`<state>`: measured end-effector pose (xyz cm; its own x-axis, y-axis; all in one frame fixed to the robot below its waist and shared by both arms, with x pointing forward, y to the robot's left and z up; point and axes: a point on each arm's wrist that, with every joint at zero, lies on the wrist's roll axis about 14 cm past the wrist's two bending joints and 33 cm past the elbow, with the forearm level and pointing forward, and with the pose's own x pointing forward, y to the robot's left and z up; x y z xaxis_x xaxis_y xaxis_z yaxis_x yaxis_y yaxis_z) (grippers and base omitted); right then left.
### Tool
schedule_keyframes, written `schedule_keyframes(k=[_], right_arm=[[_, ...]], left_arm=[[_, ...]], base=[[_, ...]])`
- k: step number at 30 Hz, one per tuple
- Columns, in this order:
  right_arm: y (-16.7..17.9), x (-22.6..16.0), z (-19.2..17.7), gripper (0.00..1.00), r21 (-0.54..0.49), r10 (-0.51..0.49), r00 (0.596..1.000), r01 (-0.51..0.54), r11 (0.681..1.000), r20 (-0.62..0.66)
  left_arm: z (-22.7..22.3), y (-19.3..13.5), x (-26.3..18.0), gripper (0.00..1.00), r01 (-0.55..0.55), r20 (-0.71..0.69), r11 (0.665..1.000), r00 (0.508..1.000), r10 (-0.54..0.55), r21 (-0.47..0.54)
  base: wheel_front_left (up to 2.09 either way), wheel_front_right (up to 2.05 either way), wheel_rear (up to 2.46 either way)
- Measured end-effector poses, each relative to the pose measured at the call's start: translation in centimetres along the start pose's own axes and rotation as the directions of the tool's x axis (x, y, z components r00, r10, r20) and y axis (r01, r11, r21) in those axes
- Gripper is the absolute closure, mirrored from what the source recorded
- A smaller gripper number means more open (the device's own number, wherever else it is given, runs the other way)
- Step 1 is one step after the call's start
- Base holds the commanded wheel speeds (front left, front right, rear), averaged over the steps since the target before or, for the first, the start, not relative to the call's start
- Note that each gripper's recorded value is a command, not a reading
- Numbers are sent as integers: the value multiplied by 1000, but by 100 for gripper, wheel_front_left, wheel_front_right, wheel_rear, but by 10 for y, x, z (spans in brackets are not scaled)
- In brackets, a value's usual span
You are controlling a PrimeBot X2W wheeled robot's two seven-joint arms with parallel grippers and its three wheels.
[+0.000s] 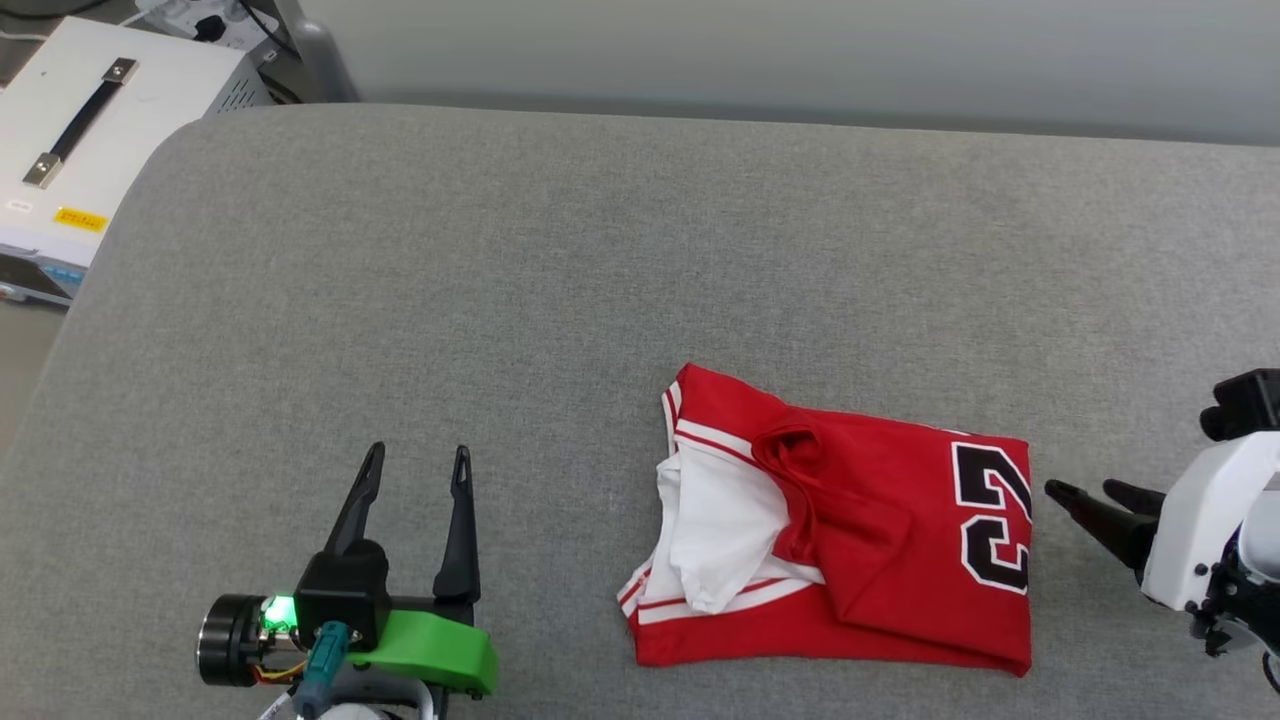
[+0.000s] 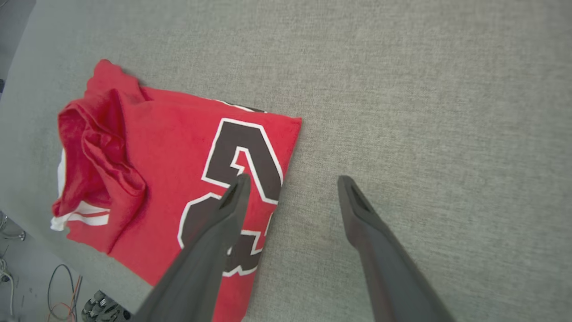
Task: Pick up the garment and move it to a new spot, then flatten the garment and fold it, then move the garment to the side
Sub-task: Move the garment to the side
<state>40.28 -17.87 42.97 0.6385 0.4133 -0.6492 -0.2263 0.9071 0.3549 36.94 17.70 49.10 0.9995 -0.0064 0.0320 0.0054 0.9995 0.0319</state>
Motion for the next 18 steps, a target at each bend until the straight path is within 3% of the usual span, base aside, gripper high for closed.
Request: schedule_keyframes(k=[11,18], right_arm=[[27,46,-56,0,56,102,974,-92,994,-204],[41,63,-65,0,27,138,964,-136,990,-226]], left_arm=[[-9,10,9,0,-24,-26,1000,999,24,8],[-13,14,9,0,-39,-40,999,998,39,12]], base=[[0,0,0],[0,0,0]])
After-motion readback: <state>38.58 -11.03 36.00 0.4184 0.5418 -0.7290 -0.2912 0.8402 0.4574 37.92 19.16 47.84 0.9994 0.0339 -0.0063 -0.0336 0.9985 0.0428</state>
